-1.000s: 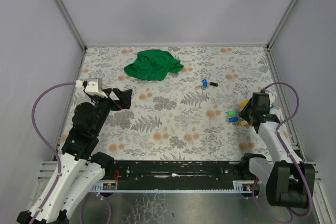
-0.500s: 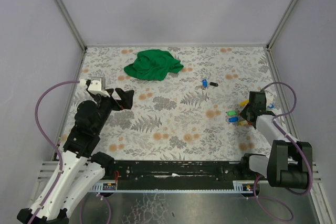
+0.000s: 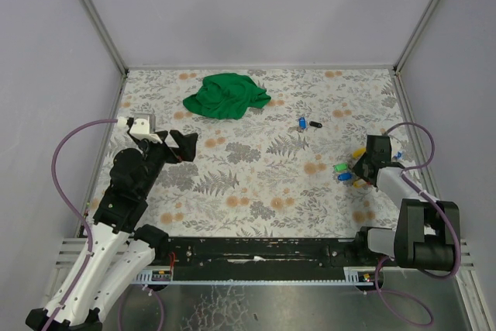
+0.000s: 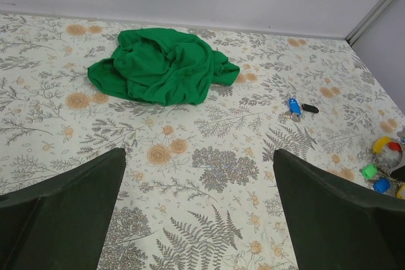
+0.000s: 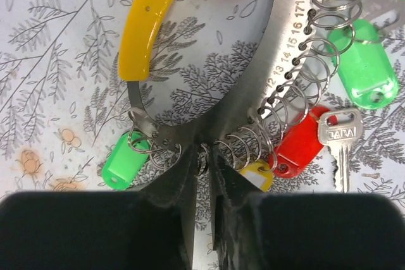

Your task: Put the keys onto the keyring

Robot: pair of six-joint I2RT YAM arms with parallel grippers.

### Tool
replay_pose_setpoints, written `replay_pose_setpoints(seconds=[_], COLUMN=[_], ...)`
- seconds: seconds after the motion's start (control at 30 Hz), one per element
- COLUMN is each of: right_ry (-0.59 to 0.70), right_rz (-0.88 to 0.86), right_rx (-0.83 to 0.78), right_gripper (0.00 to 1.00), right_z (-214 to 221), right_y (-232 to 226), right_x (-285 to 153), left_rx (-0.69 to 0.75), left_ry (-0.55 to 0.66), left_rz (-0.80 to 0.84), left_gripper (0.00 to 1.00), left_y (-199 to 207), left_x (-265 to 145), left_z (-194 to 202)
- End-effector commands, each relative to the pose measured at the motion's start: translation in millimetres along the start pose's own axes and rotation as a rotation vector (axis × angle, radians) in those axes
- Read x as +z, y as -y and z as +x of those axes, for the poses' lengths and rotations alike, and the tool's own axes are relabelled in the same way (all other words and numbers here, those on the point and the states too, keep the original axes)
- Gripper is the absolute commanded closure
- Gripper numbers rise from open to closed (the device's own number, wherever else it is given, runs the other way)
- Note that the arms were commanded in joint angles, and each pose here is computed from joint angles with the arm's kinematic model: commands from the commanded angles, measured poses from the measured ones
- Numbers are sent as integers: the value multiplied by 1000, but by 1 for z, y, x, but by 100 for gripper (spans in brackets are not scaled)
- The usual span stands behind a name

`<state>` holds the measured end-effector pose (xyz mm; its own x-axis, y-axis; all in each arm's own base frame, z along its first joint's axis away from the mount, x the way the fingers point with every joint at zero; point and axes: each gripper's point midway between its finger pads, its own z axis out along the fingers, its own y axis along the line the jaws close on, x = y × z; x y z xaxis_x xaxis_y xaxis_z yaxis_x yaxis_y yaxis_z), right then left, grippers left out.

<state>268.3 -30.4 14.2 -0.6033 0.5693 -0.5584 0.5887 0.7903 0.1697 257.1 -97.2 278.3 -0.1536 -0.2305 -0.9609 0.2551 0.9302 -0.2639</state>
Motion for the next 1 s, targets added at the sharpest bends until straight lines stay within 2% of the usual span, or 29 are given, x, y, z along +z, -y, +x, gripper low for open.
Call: replay_pose_setpoints(seconds=[0.0,0.1,0.23,0.57,0.63,0.97], right_ry=[-27,-60,-98,-122,-117,-103], right_rz=[-101,-154,-213,-439,-492,-800], right_rx=[-6,-38,-123,-439,-504,-716], right_gripper=[87,96,100,100,100,100], right_z=[-4,5,25,71,77,113], right_y=[-23,-31,-44,-106,-119,-189], right_x=[-10,-18,-33,-83,-93,-135], left_rx=[19,9,1,-241,-318,-539], left_ry=[39,22,-41,-297,-311,-401], left_rz=[36,42,105,364,404,392], left_gripper=[0,0,0,0,0,0], left_y=[6,8,20,74,82,84], left_x=[2,4,9,21,25,45], left_z=[-9,-7,3,54,62,126])
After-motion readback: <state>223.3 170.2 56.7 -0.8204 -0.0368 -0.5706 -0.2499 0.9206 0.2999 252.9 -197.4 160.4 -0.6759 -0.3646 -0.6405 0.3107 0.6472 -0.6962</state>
